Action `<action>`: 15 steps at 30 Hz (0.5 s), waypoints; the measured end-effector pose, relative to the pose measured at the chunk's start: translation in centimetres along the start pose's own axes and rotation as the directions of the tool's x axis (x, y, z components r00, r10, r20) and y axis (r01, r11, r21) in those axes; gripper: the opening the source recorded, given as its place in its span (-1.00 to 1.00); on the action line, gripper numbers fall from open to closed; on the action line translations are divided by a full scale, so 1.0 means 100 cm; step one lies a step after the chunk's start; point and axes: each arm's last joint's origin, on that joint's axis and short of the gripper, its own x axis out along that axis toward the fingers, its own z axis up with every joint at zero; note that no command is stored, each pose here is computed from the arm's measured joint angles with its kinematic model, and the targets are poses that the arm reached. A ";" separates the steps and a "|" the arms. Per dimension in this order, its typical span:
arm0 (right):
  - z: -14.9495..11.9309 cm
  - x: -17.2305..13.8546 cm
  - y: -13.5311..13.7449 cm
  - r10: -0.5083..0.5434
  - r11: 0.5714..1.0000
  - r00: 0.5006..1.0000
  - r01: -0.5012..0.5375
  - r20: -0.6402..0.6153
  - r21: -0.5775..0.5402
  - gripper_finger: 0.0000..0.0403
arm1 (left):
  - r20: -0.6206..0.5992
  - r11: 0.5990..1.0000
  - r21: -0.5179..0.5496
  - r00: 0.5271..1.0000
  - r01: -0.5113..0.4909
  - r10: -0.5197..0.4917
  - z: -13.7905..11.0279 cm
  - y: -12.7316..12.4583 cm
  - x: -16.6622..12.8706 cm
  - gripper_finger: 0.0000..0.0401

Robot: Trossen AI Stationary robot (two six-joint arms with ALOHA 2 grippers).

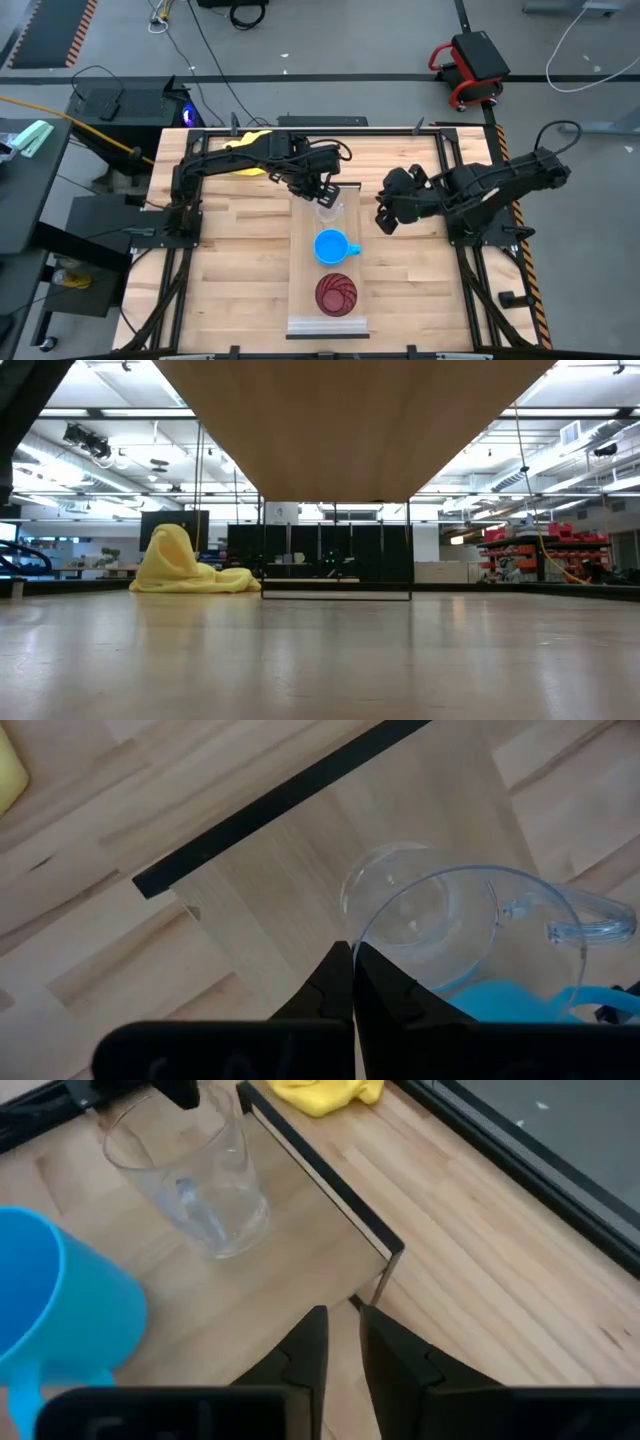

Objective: Stack small to large cups/mugs on shelf
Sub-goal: Put the transparent cup on the shelf

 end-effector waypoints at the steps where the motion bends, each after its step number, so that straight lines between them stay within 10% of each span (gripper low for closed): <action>1: 0.001 0.000 -0.001 0.001 1.000 1.000 -0.001 0.004 0.005 -0.68 | -0.002 1.000 0.000 1.000 -0.003 0.003 0.000 0.000 0.000 -0.98; 15: -0.047 0.021 -0.026 0.274 0.948 0.913 -0.310 0.303 0.076 -0.88 | -0.021 1.000 0.002 0.999 -0.030 0.030 -0.002 0.003 0.000 -0.98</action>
